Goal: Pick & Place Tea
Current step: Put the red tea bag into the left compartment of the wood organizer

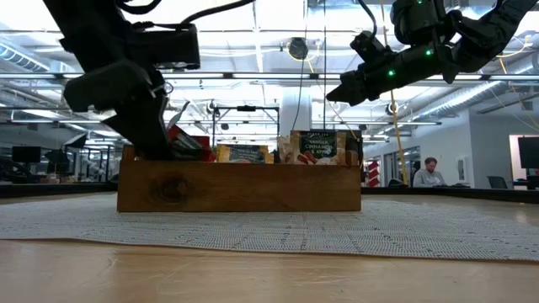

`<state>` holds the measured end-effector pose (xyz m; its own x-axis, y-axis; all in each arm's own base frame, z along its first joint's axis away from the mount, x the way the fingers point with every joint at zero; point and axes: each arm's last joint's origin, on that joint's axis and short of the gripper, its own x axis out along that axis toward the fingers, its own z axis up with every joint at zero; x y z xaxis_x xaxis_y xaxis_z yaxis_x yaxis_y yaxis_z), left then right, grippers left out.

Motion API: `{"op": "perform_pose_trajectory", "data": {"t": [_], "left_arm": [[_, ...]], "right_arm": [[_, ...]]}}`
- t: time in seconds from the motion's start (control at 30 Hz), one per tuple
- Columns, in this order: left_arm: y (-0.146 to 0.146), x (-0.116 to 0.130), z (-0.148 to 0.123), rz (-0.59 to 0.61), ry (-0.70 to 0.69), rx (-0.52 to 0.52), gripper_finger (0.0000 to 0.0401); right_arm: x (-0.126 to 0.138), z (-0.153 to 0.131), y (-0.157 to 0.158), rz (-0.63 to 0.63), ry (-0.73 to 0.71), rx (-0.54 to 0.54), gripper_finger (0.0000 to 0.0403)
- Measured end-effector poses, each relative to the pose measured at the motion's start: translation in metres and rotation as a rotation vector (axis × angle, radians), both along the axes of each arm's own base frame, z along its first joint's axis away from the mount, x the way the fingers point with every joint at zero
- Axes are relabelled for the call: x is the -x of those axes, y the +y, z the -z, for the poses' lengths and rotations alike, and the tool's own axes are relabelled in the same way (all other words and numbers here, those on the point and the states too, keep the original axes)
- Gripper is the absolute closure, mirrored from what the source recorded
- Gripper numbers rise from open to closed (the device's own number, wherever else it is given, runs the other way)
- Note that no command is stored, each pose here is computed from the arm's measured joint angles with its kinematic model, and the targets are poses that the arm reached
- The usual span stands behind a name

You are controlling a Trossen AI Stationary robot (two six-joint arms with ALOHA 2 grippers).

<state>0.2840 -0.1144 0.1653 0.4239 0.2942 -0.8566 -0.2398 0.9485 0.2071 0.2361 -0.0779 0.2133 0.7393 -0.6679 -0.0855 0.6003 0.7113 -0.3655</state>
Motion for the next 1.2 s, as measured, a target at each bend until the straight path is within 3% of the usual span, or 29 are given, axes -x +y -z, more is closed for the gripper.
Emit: {"op": "perform_pose_trajectory", "data": {"t": [0.8, 1.2], "left_arm": [[-0.006, 0.002, -0.014, 0.044, -0.033, -0.036, 0.0398], [-0.001, 0.010, -0.020, 0.011, -0.006, -0.056, 0.0399]], "right_arm": [[0.000, 0.001, 0.000, 0.000, 0.007, -0.001, 0.0326], [0.000, 0.001, 0.000, 0.000, 0.008, -0.001, 0.0326]]}}
